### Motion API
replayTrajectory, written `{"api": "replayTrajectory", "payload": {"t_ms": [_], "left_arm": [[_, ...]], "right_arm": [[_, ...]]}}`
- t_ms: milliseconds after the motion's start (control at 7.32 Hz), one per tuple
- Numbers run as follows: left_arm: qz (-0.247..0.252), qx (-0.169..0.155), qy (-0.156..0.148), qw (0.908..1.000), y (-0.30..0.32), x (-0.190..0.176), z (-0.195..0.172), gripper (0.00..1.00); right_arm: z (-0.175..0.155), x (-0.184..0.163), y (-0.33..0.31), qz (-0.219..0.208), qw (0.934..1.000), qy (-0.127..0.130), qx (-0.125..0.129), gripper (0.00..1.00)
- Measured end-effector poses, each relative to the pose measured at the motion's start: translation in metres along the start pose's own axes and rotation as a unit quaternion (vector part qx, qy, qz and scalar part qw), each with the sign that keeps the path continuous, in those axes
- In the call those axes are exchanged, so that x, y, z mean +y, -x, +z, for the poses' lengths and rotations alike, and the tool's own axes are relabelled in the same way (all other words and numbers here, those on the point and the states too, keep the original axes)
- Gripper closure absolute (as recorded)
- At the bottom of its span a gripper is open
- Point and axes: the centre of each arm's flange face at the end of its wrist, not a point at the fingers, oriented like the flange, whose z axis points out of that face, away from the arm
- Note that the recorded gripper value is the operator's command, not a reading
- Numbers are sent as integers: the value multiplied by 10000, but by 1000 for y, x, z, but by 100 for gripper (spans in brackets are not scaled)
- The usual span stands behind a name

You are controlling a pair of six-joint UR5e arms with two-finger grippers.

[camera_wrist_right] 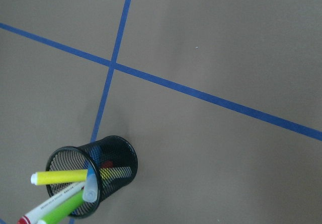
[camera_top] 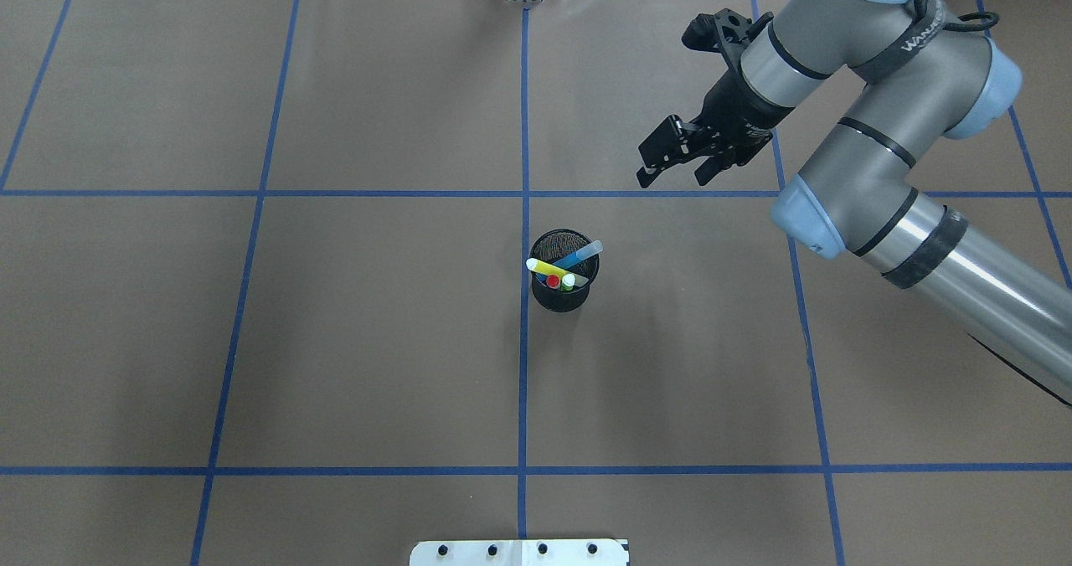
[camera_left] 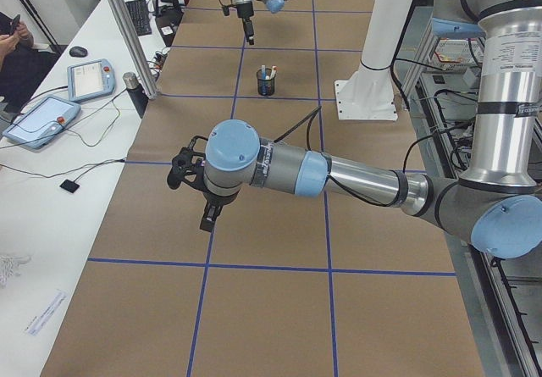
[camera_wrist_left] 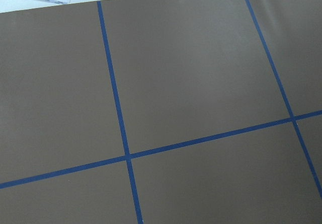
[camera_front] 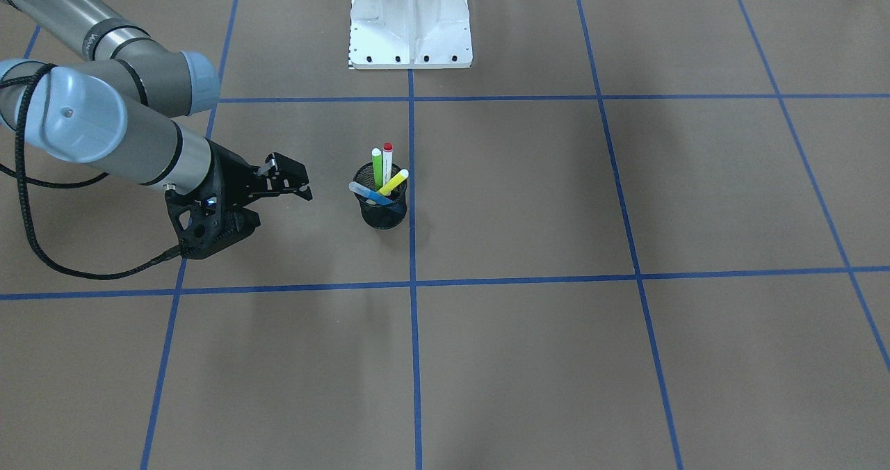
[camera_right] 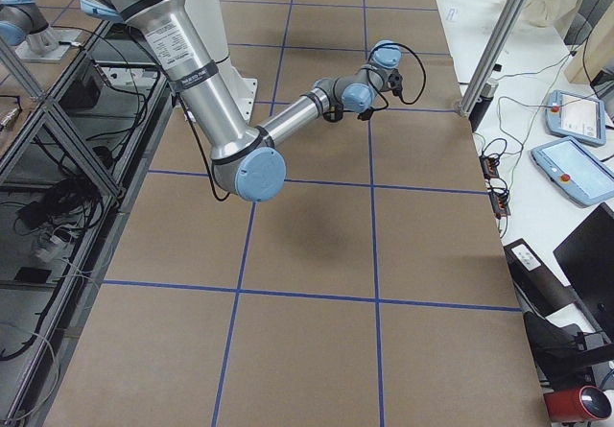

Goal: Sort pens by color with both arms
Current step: 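Move the right gripper down over the black mesh pen cup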

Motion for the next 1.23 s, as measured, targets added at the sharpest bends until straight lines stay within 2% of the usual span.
{"api": "replayTrajectory", "payload": {"t_ms": [410, 546, 820, 956, 1229], "left_arm": [[3, 3, 0, 10000, 0, 1, 0, 0], [2, 3, 0, 10000, 0, 1, 0, 0], [-6, 4, 5, 10000, 1, 1, 1, 0], [-11, 4, 6, 10000, 1, 1, 1, 0], [-19, 6, 13, 10000, 1, 1, 1, 0]], "right_arm": [[34, -4, 40, 588, 9980, -199, -109, 3], [47, 3, 51, 714, 9969, -288, -177, 3], [67, 23, 55, 771, 9962, -294, -281, 4], [74, 33, 53, 751, 9964, -260, -302, 6], [82, 47, 53, 714, 9967, -205, -319, 19]]}}
